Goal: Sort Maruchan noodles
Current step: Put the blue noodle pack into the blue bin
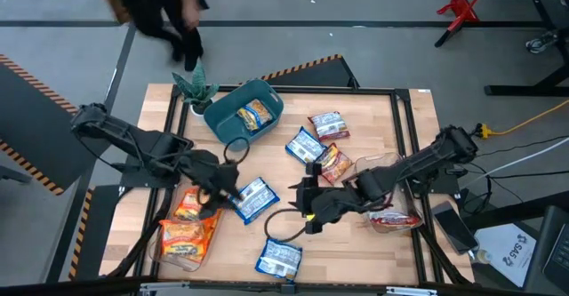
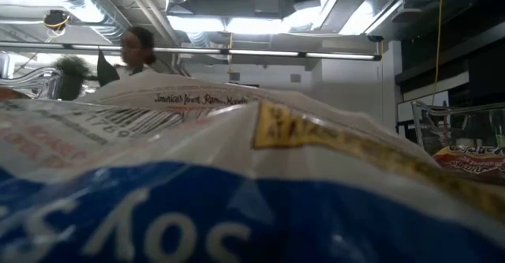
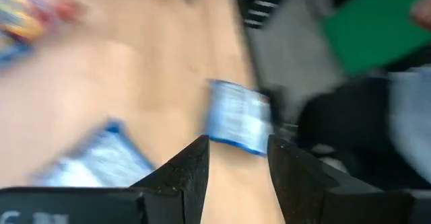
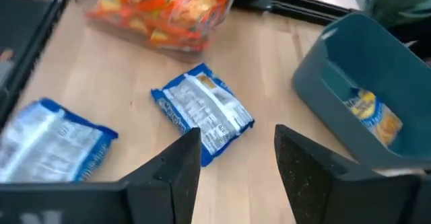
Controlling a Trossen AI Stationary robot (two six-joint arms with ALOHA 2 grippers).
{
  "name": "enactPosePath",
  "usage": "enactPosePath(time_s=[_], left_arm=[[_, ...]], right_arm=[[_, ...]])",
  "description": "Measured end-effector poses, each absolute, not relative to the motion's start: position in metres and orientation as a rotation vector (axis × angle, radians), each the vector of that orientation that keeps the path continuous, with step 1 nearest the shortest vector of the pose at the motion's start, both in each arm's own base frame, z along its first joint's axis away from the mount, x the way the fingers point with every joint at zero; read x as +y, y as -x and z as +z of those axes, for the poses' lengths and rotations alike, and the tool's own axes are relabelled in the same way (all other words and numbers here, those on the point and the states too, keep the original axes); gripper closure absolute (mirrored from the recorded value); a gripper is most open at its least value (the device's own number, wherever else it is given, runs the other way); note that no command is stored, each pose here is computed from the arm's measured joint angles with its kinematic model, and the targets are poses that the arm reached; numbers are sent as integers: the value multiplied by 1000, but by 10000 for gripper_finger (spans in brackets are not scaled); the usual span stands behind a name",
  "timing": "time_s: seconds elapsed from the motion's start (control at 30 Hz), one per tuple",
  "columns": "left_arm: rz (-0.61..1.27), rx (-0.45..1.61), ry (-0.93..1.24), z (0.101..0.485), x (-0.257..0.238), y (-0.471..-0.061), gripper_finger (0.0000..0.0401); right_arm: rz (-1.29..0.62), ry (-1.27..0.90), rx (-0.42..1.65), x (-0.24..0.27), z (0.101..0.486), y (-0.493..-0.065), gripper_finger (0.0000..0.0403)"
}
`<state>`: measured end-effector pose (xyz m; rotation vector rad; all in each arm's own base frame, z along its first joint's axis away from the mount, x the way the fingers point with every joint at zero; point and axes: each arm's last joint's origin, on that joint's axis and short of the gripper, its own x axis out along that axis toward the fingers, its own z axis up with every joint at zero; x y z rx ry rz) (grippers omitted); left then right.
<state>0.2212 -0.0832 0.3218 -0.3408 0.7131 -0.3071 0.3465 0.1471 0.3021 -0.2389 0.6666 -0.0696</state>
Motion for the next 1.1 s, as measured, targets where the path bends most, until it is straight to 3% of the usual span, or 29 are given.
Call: enactPosePath(time_s=[0.13,0.37,0.73,1.1], left_arm=[[-179,747,269,297,-67,-251,257],[-35,963,209,239,-34,-288,257],[105,1088,352,166,-6,-261,257],[141,1057,451,127,-7,-259,257]], right_arm=[[-75,281,669,142,268,-358,231],[-81,249,698,147,260,-353,231],[-110,249,735,172,260,-331,231],[-105,312,787,160,234,-353,231]])
